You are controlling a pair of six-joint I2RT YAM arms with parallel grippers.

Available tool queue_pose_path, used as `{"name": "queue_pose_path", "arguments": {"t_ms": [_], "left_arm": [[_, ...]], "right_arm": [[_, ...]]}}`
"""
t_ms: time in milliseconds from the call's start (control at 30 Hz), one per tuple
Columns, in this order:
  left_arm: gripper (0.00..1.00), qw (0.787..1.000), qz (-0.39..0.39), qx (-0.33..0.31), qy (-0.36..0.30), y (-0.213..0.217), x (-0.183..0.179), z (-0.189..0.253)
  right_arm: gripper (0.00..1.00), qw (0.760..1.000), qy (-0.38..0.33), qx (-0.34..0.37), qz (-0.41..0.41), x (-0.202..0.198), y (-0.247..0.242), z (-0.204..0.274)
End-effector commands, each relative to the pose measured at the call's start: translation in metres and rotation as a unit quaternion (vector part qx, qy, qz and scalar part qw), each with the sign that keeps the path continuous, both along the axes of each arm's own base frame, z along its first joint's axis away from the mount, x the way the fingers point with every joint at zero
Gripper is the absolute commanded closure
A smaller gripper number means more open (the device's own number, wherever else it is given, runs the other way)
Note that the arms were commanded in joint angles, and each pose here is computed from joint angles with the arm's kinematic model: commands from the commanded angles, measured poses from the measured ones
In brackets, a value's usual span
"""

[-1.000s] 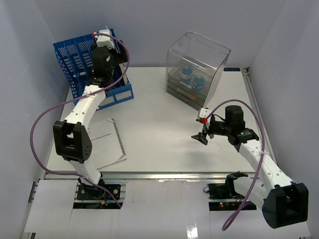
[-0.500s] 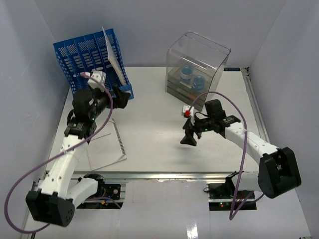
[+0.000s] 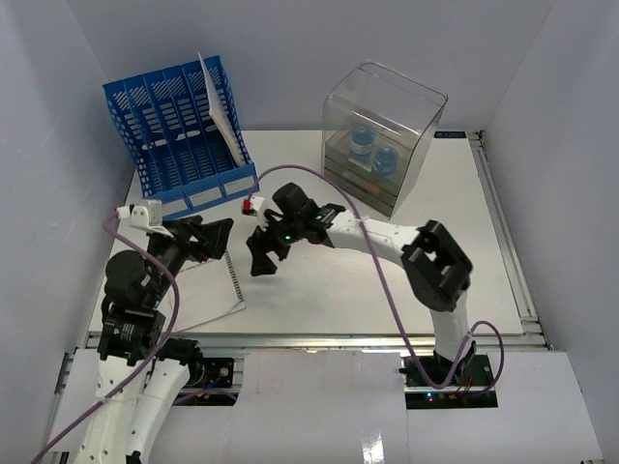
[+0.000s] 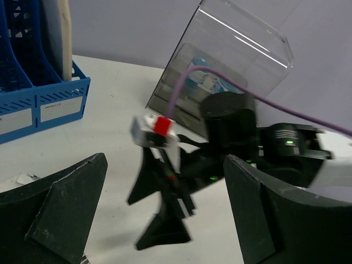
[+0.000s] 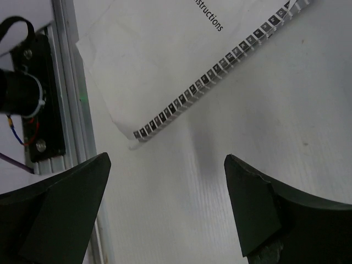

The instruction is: Organize the desk

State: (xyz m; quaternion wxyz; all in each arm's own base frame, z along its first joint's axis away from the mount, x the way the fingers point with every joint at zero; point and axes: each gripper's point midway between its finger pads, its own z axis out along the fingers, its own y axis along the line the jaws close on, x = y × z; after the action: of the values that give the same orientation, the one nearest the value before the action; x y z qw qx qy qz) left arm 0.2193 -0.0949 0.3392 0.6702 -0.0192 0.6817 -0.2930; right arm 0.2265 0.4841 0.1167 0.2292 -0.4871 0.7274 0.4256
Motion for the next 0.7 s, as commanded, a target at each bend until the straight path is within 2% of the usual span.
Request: {"name": "queue_pose_path", "arguments": {"t_ms": [0, 133, 300, 600, 667], "left_arm": [[0.02, 0.999, 0.027, -0.023, 0.017, 0.011, -0.014, -0.001], [0.02, 0.999, 0.028, -0.017, 0.021, 0.014, -0.025, 0.000], [0.02, 0.999, 0.033, -0.027, 0.018, 0.017, -0.035, -0.001], [0.02, 0.998, 0.036, -0.043, 0.032, 0.019, -0.045, -0.010], [0.02, 0.998, 0.037, -0.043, 0.040, 0.019, -0.048, -0.014]], "right_arm": [[0.07, 0.988, 0.111, 0.021, -0.102, 0.024, 0.044, -0.005], [0.00, 0.983, 0.120, 0.031, -0.135, 0.045, 0.068, -0.015], [0.16, 0.978, 0.141, 0.029, -0.149, 0.054, 0.084, -0.036], [0.31, 0.968, 0.170, -0.002, -0.186, 0.054, 0.080, -0.079], [0.41, 0.964, 0.171, -0.015, -0.203, 0.056, 0.076, -0.093]]}}
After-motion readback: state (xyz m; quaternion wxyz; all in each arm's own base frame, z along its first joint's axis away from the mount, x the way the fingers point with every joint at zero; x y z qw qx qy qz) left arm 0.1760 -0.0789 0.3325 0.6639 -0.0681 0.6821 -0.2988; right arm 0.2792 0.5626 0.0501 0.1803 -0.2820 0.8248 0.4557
